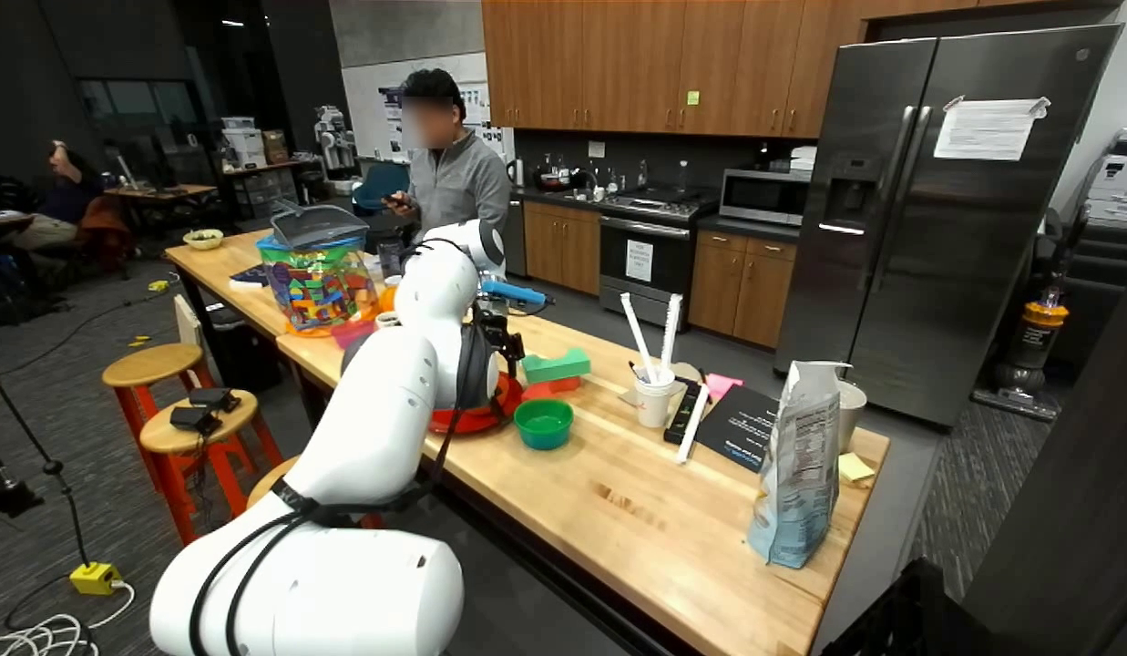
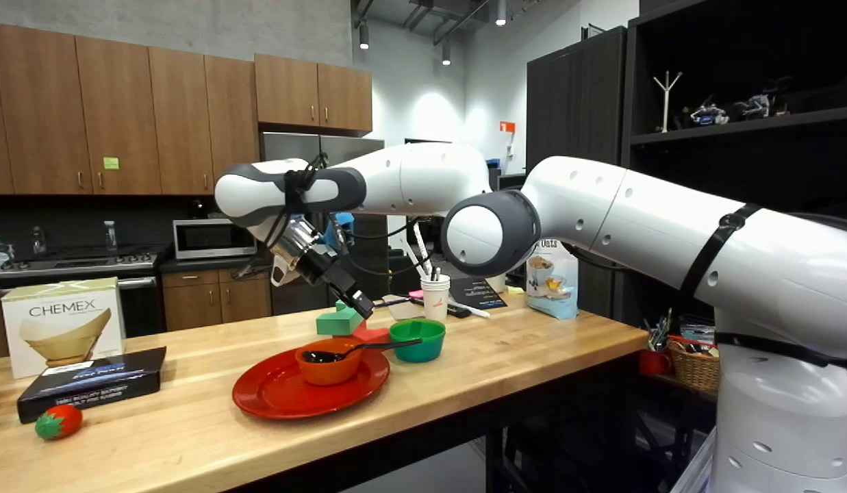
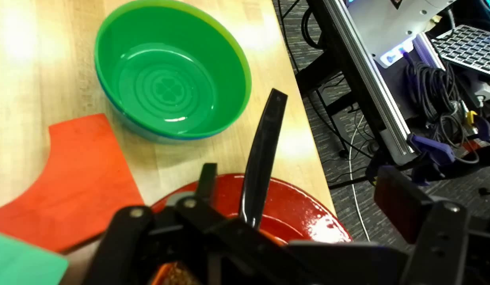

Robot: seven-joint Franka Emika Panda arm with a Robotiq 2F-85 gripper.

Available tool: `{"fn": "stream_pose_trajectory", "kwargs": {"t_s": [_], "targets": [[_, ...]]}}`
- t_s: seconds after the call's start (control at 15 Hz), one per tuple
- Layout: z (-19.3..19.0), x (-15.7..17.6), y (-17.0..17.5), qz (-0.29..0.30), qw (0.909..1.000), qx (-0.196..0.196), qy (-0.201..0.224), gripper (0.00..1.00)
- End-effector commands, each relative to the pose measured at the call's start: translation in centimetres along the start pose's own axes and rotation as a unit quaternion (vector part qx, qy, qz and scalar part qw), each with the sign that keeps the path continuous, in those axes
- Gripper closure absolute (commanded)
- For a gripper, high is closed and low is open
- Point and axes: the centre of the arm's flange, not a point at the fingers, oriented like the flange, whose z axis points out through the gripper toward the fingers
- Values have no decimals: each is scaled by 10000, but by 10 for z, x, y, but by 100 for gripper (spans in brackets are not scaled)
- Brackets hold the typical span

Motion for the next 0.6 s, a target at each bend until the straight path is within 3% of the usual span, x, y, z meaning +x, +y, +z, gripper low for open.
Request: {"fn": "stream_pose_trajectory", "kwargs": {"t_s": [0.0, 0.27, 0.53], "targets": [[-65, 3, 3, -489, 9980, -196, 358, 0], [-87, -11, -23, -993, 9906, -612, 712, 0], [-109, -30, -54, -1517, 9772, -1113, 988, 0]]}}
